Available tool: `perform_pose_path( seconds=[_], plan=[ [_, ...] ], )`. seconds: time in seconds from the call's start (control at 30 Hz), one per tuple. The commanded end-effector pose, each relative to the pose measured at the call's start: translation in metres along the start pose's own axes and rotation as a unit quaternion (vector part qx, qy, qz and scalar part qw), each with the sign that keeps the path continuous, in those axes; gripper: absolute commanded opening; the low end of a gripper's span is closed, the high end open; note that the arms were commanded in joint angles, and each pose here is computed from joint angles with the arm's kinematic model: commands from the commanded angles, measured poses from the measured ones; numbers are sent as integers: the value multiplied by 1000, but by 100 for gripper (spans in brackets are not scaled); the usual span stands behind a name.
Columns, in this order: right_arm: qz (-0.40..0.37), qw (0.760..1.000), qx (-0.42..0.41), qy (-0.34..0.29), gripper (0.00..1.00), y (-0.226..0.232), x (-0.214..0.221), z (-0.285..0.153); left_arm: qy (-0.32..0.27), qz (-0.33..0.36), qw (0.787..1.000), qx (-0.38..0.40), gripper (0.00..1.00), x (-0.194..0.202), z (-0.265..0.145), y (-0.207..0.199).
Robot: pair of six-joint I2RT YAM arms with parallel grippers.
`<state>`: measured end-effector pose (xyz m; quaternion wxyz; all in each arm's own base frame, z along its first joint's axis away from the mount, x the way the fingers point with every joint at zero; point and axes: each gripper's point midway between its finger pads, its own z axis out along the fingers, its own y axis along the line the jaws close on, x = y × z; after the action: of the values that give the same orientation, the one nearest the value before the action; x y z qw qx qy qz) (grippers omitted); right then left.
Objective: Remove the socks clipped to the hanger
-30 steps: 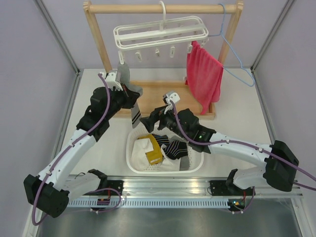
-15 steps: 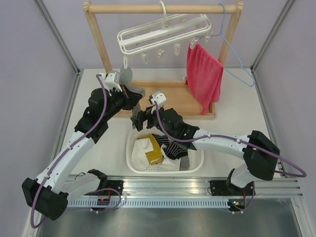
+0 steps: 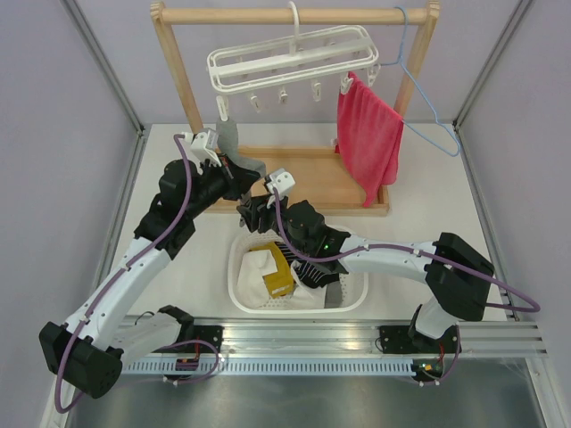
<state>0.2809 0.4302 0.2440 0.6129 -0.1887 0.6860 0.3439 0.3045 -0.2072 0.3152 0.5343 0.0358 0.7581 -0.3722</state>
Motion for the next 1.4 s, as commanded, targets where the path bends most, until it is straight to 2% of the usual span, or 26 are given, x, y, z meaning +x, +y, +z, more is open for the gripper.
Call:
perform_pose_path(
  seconds=[0.0, 0.17, 0.27, 0.33, 0.43, 0.5, 0.6, 0.63, 0.67, 0.7, 0.87, 1.1, 1.3, 1.37],
  plan=[
    [10, 999, -2, -37, 47, 6, -19, 3, -13, -11, 1000, 22, 2, -7, -4, -12],
    [11, 999, 3, -33, 41, 5, -16, 3, -14, -11, 1000, 20, 2, -7, -4, -12],
    [13, 999, 6, -36, 31, 4, -18, 3, -13, -11, 1000, 21, 2, -7, -4, -12],
    [15, 999, 7, -37, 17, 4, -19, 3, -13, -11, 1000, 20, 2, -7, -4, -12],
    [19, 999, 17, -38, 6, 0, -18, 2, -16, -7, 1000, 19, 2, -8, -4, -11],
    [19, 999, 19, -36, 1, -1, -17, 1, -18, -4, 1000, 12, 8, -8, -4, -8],
    [20, 999, 29, -33, 1, -6, -15, -3, -19, -4, 1000, -1, 44, -7, -3, -3],
    [23, 999, 32, -34, 1, -7, -16, -5, -22, -1, 1000, -3, 64, -8, -4, -2],
    [27, 998, 38, -37, 1, -9, -17, -7, -21, 0, 1000, -7, 92, -8, -3, 0],
    [27, 998, 42, -37, 1, -12, -16, -11, -23, -1, 1000, -19, 100, -8, -3, 5],
    [30, 998, 48, -39, 1, -16, -20, -21, -32, 10, 998, -49, 100, -12, -5, 15],
    [37, 997, 47, -39, 1, -17, -22, -30, -73, 36, 993, -86, 100, -34, -15, 27],
    [34, 998, 44, -31, 1, -14, -18, -31, -152, 93, 975, -132, 100, -98, -37, 21],
    [32, 998, 44, -27, 1, -14, -14, -31, -154, 103, 971, -150, 100, -107, -35, 24]
  ],
)
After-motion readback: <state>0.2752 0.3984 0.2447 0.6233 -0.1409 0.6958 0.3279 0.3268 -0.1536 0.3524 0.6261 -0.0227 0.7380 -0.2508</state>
